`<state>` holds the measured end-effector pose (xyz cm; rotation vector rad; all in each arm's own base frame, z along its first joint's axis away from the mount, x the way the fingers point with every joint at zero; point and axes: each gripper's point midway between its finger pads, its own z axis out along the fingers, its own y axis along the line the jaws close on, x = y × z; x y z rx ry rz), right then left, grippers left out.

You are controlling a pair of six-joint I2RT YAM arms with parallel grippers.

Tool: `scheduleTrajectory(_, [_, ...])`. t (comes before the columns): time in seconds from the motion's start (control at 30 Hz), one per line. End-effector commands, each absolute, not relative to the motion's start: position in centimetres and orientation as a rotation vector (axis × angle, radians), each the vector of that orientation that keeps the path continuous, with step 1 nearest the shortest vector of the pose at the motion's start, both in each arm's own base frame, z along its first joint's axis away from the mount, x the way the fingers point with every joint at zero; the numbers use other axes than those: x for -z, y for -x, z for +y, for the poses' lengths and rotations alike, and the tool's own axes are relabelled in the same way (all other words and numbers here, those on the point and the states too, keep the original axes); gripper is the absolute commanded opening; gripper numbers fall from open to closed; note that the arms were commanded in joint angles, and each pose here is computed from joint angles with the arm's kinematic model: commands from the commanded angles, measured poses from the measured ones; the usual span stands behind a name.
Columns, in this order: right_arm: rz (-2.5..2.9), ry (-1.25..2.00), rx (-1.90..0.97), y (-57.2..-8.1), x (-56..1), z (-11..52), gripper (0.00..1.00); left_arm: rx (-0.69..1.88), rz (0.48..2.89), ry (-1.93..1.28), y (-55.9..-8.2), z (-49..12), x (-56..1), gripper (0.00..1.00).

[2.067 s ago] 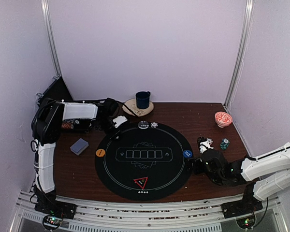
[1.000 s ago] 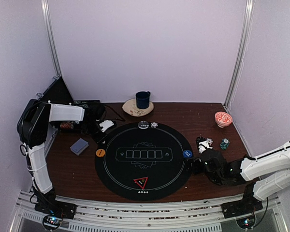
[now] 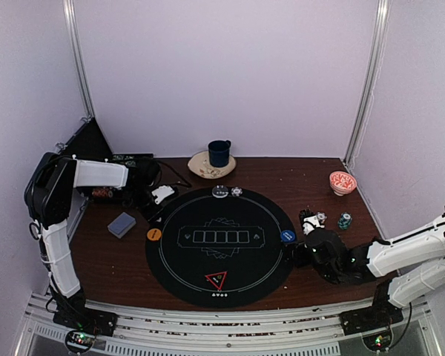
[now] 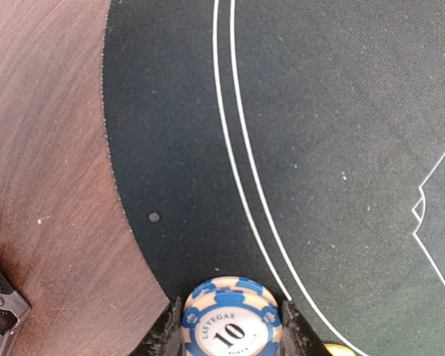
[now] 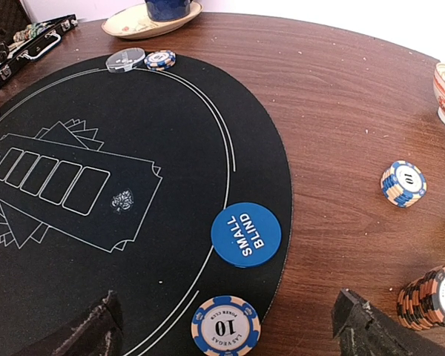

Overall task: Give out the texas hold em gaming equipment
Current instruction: Move the pile of poker chips to the big blind area.

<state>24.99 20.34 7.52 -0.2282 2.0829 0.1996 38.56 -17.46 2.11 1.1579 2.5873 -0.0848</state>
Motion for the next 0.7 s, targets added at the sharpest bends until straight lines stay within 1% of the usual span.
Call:
scheduleTrajectory(0.0, [2.071,0.233,-0.160,-25.3,-7.9,20.3,1.00,0.100,2.576,-1.172,-38.1,-17.3,-2.9,0.28])
scheduleTrajectory(0.03, [2.070,0.229,-0.150,-25.3,-7.9,20.2,1.00,0.103,2.577,-1.172,-38.1,-17.3,-2.9,0.30])
scheduleTrajectory(0.33, [2.049,0.179,-0.106,-25.5,-8.4,19.1,1.00,0.107,2.556,-1.162,-38.6,-17.6,-3.6,0.57])
scheduleTrajectory(0.47, [2.042,0.166,-0.104,-25.5,-8.5,18.8,1.00,0.108,2.555,-1.161,-38.7,-17.7,-3.6,0.64])
scheduleTrajectory(0.6, [2.037,0.137,-0.084,-25.6,-8.6,18.3,1.00,0.103,2.529,-1.153,-39.3,-17.9,-4.5,0.77])
scheduleTrajectory(0.67, [2.030,0.113,-0.076,-25.6,-8.7,18.0,1.00,0.110,2.507,-1.143,-39.8,-18.2,-5.4,0.81])
